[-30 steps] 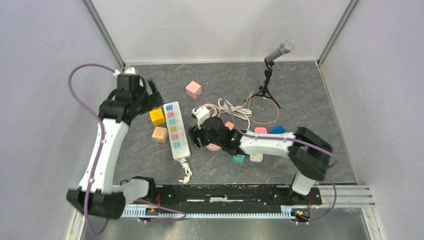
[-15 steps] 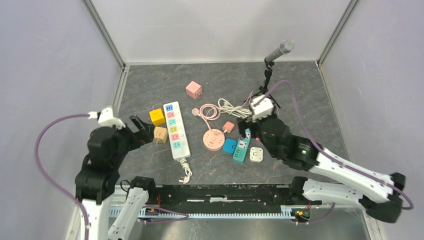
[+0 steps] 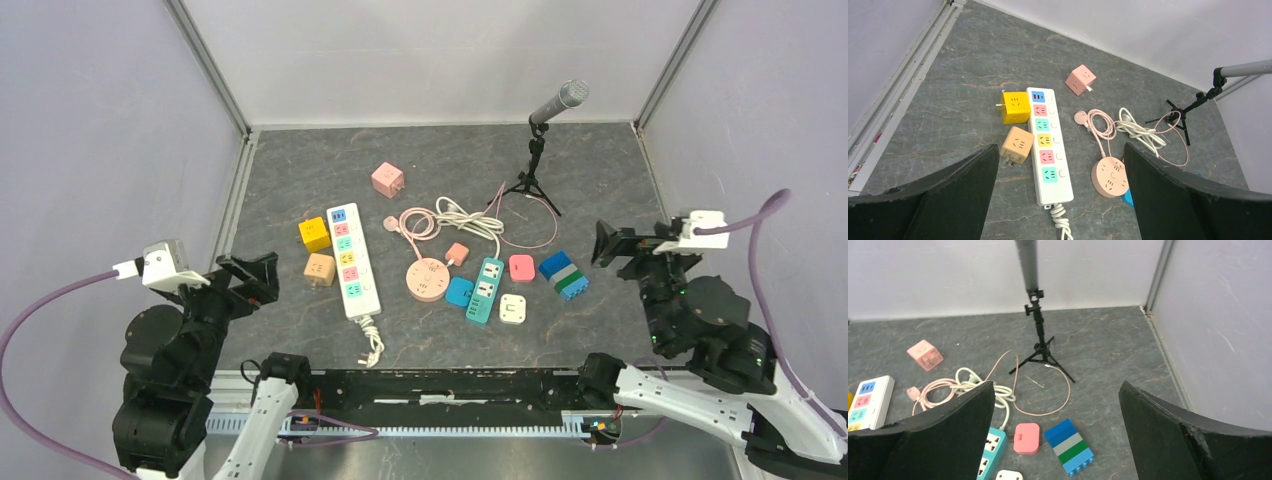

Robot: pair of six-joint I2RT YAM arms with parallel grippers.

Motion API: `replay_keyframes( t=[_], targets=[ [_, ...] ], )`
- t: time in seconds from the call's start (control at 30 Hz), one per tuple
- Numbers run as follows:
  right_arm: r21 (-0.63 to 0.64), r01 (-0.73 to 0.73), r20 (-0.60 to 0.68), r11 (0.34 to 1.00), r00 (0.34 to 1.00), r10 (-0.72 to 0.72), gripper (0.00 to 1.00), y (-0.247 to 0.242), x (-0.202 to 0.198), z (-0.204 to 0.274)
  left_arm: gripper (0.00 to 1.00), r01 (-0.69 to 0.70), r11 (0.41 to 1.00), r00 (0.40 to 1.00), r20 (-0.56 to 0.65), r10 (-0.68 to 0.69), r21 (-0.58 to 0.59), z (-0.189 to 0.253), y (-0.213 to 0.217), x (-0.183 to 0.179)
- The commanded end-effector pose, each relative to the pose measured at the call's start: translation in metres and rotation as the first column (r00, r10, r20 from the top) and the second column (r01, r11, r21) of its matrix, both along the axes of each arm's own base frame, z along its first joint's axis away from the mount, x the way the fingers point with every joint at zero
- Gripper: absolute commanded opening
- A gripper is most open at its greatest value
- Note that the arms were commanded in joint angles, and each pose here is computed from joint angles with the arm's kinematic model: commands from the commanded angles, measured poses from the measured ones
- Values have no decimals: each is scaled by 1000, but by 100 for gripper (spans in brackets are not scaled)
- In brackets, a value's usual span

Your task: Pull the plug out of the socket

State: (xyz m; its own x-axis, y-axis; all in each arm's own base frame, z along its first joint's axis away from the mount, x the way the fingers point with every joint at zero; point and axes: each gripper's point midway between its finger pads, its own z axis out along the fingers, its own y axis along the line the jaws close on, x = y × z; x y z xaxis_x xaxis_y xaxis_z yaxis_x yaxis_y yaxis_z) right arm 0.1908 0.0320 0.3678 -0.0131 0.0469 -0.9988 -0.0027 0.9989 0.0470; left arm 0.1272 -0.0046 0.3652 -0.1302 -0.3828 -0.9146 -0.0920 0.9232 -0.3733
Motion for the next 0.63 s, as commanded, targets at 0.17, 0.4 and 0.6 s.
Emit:
replay_keyframes(
  t=[0.17, 0.4, 0.6],
  targets=[
    [105, 85, 58, 991, 994, -91, 98, -50, -18, 26, 100, -94, 995, 992, 85, 96, -19, 26, 17, -5],
    [116, 82, 64, 990, 994, -90, 98, -51, -19, 29, 100, -93, 995, 986, 139, 97, -34, 39, 18, -13],
    [101, 79, 56, 992, 995, -85, 98, -45, -17, 23, 100, -86, 996, 988, 129, 89, -32, 36, 16, -11]
  ],
)
